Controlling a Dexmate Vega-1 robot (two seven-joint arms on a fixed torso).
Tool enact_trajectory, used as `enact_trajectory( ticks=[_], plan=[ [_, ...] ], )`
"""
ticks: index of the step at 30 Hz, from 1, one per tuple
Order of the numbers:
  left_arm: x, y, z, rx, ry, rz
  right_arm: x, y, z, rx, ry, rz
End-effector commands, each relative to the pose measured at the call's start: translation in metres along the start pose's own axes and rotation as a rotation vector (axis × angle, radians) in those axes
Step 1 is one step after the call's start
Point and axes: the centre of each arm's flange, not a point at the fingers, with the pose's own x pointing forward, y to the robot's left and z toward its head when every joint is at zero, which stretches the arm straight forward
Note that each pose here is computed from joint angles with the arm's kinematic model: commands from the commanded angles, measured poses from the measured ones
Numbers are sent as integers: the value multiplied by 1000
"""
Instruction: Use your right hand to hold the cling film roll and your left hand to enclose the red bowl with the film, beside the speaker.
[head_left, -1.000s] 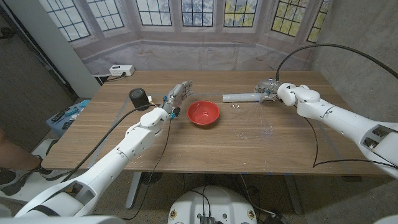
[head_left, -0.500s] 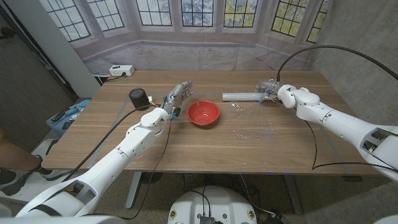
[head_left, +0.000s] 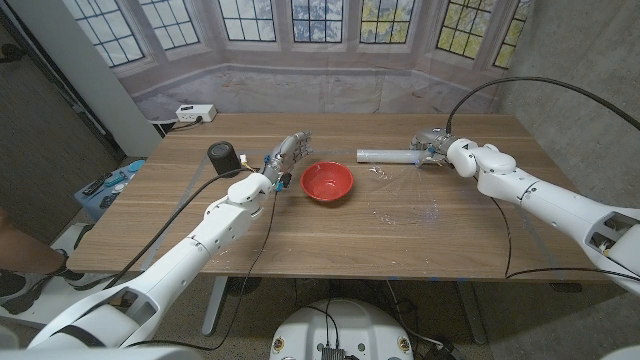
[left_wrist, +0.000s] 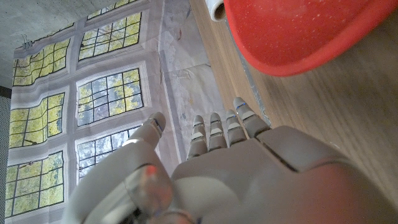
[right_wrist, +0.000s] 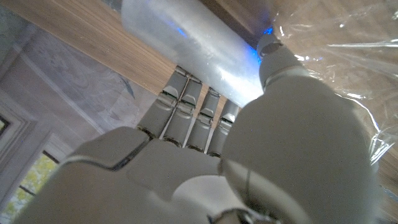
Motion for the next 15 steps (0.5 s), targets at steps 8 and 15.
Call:
enact_trajectory(
  ticks=[8,15],
  plan=[
    [3,0,-2,-6,9,-17,-15,-12,9,46,-20,-56],
    [4,1,-3,-8,14,-20,-18,-21,12,57,-29,-69]
  ],
)
